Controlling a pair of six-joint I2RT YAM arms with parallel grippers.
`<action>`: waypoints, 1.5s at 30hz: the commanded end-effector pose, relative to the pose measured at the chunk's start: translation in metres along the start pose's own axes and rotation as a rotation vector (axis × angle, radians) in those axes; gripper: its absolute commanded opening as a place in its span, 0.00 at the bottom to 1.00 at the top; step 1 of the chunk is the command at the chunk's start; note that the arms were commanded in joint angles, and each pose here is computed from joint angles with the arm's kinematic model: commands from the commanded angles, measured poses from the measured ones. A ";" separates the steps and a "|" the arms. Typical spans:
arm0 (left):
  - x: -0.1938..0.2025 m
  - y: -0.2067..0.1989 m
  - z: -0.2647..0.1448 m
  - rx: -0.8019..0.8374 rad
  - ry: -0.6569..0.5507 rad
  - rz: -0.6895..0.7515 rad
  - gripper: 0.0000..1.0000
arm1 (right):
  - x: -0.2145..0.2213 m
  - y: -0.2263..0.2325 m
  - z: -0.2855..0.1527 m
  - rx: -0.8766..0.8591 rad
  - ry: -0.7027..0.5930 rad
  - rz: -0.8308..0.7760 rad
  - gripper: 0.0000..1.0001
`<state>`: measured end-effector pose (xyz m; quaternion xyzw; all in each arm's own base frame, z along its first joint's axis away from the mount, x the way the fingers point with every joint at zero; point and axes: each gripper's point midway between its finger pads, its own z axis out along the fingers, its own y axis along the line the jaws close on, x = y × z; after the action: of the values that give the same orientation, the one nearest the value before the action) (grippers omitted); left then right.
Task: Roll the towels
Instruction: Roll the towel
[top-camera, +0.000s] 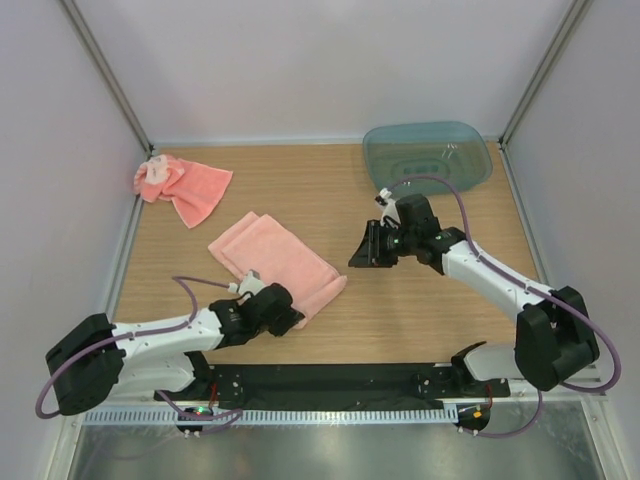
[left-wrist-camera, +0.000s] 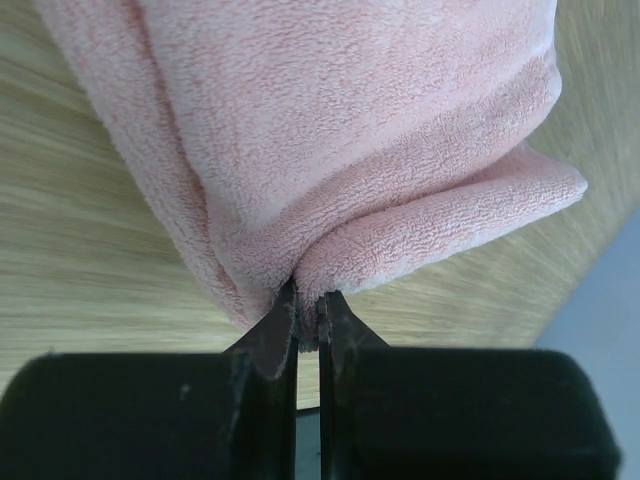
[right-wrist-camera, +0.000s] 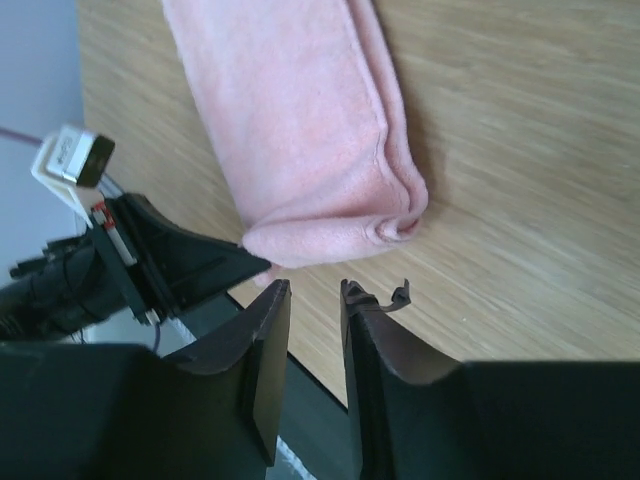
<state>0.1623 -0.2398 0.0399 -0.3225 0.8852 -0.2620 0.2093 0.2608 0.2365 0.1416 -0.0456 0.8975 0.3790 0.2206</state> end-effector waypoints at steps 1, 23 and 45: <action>-0.008 0.012 0.000 -0.002 -0.025 -0.146 0.00 | 0.006 0.028 0.006 -0.138 -0.009 -0.065 0.29; -0.032 0.054 -0.003 -0.038 -0.052 -0.249 0.01 | 0.054 0.043 0.115 -0.240 0.162 -0.113 0.09; -0.024 0.091 -0.002 -0.097 -0.020 -0.231 0.00 | -0.011 0.011 0.171 -0.246 0.057 0.064 0.09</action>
<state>0.1642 -0.1897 0.0300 -0.4396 0.8173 -0.3159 0.1975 0.2793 0.3614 0.0328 -0.0841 0.8655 0.4831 0.1018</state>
